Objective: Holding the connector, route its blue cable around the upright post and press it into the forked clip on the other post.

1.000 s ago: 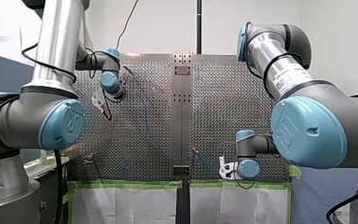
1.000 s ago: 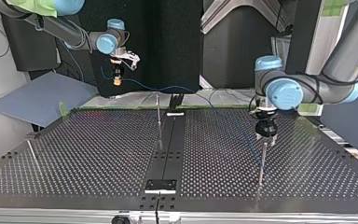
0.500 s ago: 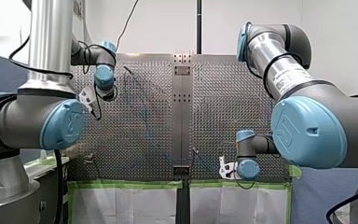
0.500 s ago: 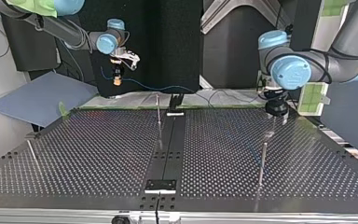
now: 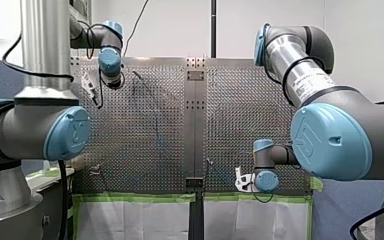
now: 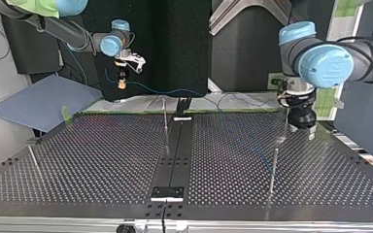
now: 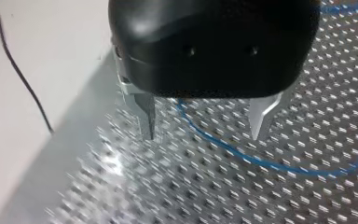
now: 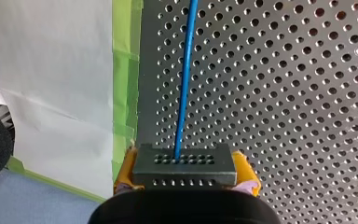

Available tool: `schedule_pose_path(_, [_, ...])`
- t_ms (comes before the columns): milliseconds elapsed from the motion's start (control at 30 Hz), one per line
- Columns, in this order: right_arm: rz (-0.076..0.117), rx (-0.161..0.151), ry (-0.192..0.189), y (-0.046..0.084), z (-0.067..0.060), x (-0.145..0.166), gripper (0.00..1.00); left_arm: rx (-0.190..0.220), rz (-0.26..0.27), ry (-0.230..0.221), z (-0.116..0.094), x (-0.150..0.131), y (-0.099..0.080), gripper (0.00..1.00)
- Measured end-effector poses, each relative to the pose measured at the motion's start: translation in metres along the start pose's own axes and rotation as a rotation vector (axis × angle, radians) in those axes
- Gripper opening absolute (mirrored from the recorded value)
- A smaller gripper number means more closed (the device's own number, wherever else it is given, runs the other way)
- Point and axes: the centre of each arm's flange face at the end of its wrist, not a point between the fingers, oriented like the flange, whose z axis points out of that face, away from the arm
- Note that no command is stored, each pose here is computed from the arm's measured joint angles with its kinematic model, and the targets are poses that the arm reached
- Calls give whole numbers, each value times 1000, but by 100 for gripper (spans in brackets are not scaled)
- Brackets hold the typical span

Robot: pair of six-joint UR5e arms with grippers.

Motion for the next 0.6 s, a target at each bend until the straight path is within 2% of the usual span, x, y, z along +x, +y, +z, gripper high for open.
schedule_pose_path(200, [-5,0,-10,1,-1,-1,0,25,37,-42,-16,-38,-15,100])
schedule_pose_path(600, [0,-2,-9,1,0,-1,0,155,127,-113,-64,-120,-49,100])
